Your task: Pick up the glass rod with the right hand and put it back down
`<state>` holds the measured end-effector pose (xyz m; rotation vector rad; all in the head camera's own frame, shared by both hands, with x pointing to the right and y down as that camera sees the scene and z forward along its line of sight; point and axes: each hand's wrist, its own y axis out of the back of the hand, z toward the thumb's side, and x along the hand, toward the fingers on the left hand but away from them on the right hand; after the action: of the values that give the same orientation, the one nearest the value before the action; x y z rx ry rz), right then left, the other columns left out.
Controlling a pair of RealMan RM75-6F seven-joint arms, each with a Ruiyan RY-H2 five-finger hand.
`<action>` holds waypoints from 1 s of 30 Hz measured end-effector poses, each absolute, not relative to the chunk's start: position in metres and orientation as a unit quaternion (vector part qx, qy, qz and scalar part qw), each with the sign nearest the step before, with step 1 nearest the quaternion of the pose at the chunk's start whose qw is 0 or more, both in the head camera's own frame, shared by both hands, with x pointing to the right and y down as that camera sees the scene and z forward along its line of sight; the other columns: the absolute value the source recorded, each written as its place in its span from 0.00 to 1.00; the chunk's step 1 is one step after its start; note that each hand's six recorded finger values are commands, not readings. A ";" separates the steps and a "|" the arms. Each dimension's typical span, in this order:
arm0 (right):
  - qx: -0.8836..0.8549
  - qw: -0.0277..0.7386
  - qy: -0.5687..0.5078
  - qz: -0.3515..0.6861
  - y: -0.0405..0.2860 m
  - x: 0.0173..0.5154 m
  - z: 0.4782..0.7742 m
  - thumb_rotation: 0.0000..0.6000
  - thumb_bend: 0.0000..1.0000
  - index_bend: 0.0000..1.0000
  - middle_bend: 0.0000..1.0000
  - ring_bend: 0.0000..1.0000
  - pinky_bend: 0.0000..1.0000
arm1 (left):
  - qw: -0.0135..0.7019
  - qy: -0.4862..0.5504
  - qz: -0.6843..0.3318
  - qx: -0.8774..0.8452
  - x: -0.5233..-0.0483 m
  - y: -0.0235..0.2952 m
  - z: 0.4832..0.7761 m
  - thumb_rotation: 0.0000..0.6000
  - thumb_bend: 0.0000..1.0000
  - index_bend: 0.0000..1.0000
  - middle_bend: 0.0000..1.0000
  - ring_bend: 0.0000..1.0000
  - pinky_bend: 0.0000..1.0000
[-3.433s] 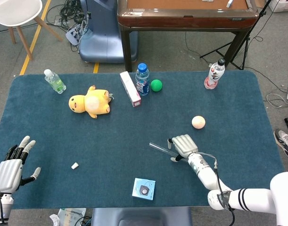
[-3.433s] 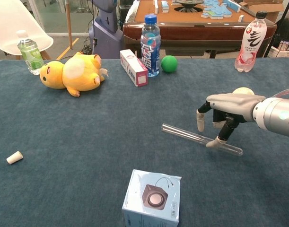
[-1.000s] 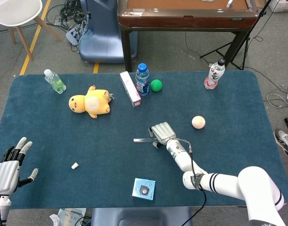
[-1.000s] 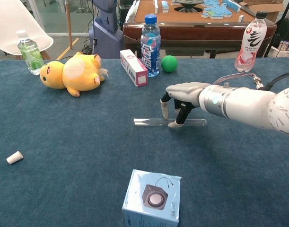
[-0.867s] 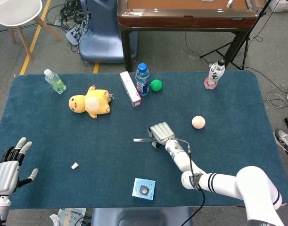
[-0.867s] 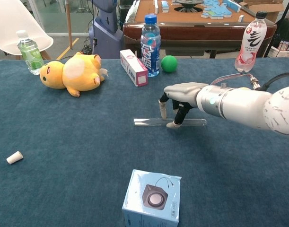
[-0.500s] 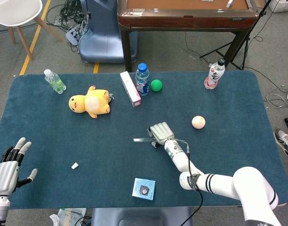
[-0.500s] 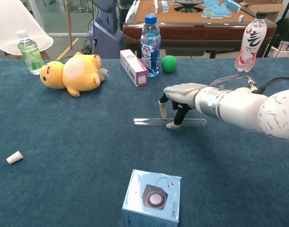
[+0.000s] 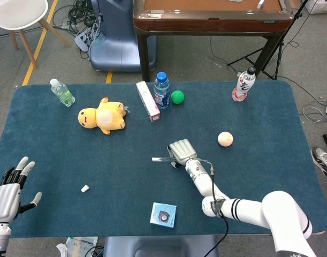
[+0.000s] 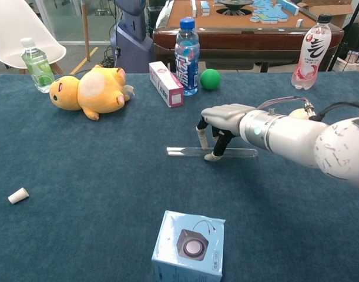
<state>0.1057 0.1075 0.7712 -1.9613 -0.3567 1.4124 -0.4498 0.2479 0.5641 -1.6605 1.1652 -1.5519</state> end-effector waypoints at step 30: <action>-0.761 0.335 -0.241 0.500 0.053 0.180 0.646 1.00 0.50 0.65 1.00 1.00 1.00 | 0.303 0.246 -0.513 -0.764 -0.394 0.161 0.600 1.00 0.60 0.30 0.95 1.00 0.96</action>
<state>0.1795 0.0531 0.6455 -1.9858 -0.6281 1.3048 -0.3938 0.1612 0.6001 -2.0259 0.6525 -1.3610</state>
